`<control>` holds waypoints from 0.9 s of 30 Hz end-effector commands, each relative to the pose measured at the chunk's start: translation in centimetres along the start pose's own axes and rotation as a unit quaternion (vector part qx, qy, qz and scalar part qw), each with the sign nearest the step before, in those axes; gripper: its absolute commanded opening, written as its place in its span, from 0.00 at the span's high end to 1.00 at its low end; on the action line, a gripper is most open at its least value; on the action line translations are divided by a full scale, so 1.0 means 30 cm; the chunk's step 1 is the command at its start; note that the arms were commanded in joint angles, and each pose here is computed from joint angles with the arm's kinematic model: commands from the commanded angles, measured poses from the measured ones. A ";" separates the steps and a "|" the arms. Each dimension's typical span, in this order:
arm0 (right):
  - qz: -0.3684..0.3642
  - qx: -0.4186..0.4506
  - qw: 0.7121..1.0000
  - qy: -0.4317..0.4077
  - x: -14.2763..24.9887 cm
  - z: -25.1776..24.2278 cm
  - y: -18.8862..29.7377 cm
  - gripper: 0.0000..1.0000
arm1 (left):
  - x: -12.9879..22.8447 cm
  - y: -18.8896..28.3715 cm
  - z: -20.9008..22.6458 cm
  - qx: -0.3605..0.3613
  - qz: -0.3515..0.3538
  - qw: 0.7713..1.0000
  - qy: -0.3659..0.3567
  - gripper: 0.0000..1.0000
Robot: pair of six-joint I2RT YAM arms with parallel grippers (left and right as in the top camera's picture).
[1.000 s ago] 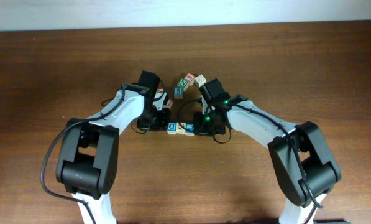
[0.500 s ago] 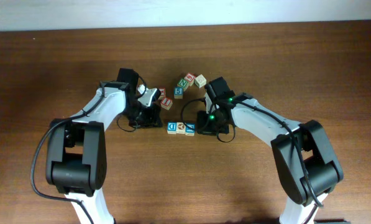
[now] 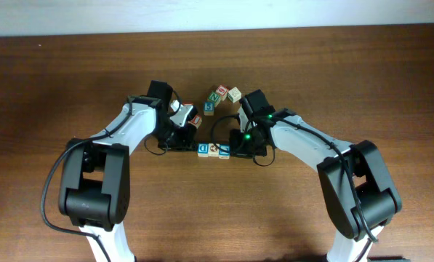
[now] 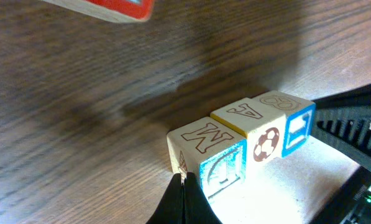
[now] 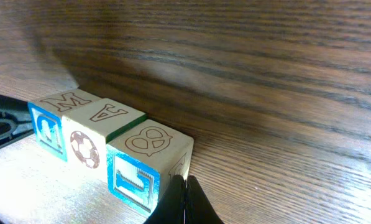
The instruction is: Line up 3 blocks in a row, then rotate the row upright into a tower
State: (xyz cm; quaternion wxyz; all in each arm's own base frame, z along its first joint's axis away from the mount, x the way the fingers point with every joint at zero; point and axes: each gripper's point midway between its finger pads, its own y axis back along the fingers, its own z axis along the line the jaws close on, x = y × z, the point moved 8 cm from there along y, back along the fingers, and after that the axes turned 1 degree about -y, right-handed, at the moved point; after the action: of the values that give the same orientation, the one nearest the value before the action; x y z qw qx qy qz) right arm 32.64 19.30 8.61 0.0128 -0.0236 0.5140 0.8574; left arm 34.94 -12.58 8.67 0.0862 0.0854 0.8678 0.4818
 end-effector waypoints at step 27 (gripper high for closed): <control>-0.065 -0.041 0.991 0.110 0.001 0.270 0.115 0.96 | -0.001 0.009 -0.023 0.004 -0.008 1.000 -0.012 1.00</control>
State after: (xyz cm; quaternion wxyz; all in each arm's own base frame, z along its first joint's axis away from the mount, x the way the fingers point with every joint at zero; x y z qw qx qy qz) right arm 32.44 24.07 15.18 0.0152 -0.1419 0.4780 0.8667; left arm 35.35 -11.66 8.24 0.0918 0.0759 0.8474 0.5174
